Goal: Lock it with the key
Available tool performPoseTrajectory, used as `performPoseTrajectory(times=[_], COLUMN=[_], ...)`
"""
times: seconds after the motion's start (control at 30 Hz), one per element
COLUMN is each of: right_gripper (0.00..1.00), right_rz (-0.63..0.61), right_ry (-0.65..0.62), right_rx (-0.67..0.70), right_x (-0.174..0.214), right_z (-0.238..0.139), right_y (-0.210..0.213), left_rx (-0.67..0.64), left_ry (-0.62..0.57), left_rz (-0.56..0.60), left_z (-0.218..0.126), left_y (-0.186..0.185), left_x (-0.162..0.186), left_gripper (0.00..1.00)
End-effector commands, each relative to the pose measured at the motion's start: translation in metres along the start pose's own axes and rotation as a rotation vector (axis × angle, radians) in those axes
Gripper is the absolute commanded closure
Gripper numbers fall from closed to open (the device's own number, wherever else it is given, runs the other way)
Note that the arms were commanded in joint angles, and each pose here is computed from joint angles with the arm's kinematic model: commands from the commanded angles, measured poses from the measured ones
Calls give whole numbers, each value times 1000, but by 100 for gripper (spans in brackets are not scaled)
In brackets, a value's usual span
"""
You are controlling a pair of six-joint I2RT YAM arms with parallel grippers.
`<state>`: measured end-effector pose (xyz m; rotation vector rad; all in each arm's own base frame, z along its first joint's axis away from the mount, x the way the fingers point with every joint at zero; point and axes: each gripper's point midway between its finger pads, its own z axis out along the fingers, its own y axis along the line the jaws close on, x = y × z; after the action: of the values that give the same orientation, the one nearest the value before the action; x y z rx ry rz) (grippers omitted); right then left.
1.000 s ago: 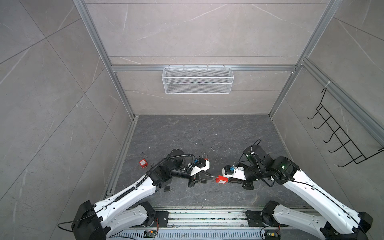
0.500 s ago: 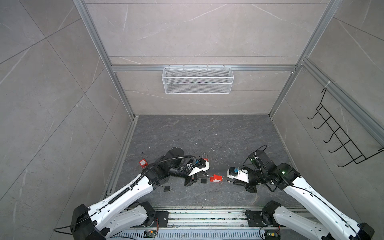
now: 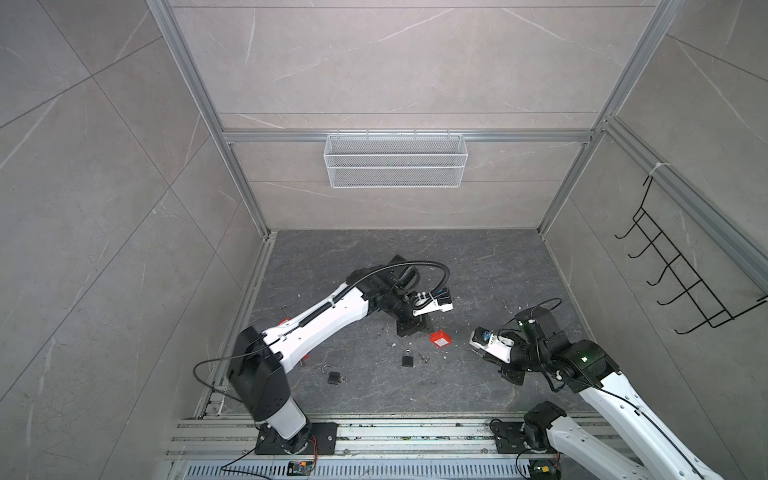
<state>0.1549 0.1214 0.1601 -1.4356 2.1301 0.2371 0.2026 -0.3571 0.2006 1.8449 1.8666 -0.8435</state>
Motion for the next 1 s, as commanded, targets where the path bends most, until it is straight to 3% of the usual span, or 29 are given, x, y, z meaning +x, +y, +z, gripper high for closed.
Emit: performPoseTrajectory(times=[0.0, 0.37, 0.97], right_gripper=[100, 100, 100], right_rz=[4, 4, 30], right_ry=[43, 57, 40], right_rx=[40, 44, -16], right_x=[12, 27, 24], right_z=[-13, -6, 8], right_y=[0, 7, 13], left_rx=[26, 49, -31], left_ry=[138, 319, 454], left_rz=[-24, -61, -3], left_z=[10, 71, 109], left_y=[12, 65, 95], left_x=[16, 39, 50], left_gripper=[100, 100, 97])
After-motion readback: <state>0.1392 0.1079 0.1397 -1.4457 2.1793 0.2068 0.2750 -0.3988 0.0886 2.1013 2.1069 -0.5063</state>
